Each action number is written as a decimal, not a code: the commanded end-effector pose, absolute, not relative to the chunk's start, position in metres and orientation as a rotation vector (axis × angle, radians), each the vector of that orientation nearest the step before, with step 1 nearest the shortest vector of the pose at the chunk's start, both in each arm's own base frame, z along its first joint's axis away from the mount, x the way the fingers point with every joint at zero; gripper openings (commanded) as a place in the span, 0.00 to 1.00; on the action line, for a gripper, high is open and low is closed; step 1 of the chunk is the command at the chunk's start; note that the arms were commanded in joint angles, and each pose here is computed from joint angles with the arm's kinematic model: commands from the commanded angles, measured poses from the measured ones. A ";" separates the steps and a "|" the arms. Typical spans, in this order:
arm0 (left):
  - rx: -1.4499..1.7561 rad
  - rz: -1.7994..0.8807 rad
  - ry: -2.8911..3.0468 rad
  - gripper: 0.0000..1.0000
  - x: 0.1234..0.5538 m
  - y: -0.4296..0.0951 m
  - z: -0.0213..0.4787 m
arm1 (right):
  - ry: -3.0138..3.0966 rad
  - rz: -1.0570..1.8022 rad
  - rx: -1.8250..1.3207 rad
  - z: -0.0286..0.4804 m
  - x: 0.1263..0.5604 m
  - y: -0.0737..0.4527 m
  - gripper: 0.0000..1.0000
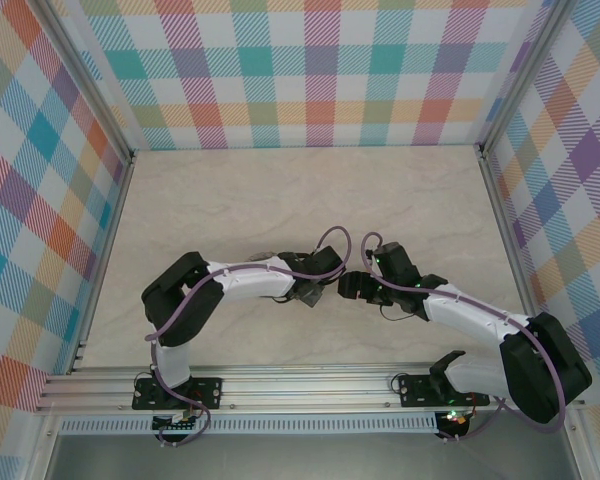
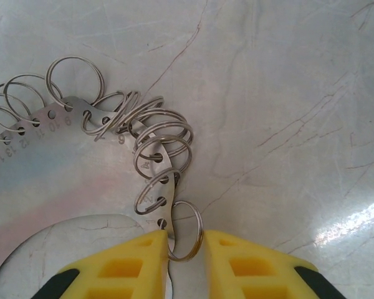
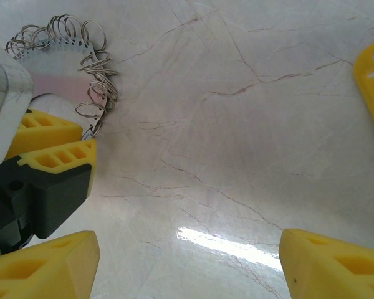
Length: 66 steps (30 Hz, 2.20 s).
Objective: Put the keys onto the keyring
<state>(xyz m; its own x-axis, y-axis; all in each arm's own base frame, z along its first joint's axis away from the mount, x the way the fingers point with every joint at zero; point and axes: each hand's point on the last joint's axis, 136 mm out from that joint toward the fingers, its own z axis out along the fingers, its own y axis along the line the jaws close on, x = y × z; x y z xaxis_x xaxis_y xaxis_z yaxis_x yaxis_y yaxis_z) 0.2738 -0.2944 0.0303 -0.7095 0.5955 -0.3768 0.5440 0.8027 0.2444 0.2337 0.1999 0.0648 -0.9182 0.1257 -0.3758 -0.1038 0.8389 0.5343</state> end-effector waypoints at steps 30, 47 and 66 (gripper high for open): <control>0.861 0.087 2.382 0.00 0.296 -0.312 0.095 | 2.570 0.839 0.012 0.081 0.235 0.201 0.77; 0.683 -0.195 2.229 0.00 0.305 -0.308 0.222 | 2.423 0.959 -0.028 0.156 0.241 0.209 0.77; 0.726 -0.650 1.820 0.00 0.276 -0.289 0.298 | 2.252 1.116 -0.146 0.214 0.238 0.224 0.76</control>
<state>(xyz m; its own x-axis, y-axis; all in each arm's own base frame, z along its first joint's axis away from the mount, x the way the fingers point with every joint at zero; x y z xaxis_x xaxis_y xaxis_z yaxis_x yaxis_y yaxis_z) 0.2851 -0.2733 0.2483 -0.4129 0.2939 -0.8621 0.6299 0.7757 -0.0373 0.2365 0.2152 0.1766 -0.8449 0.1659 -0.5086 -0.2622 0.7003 0.6640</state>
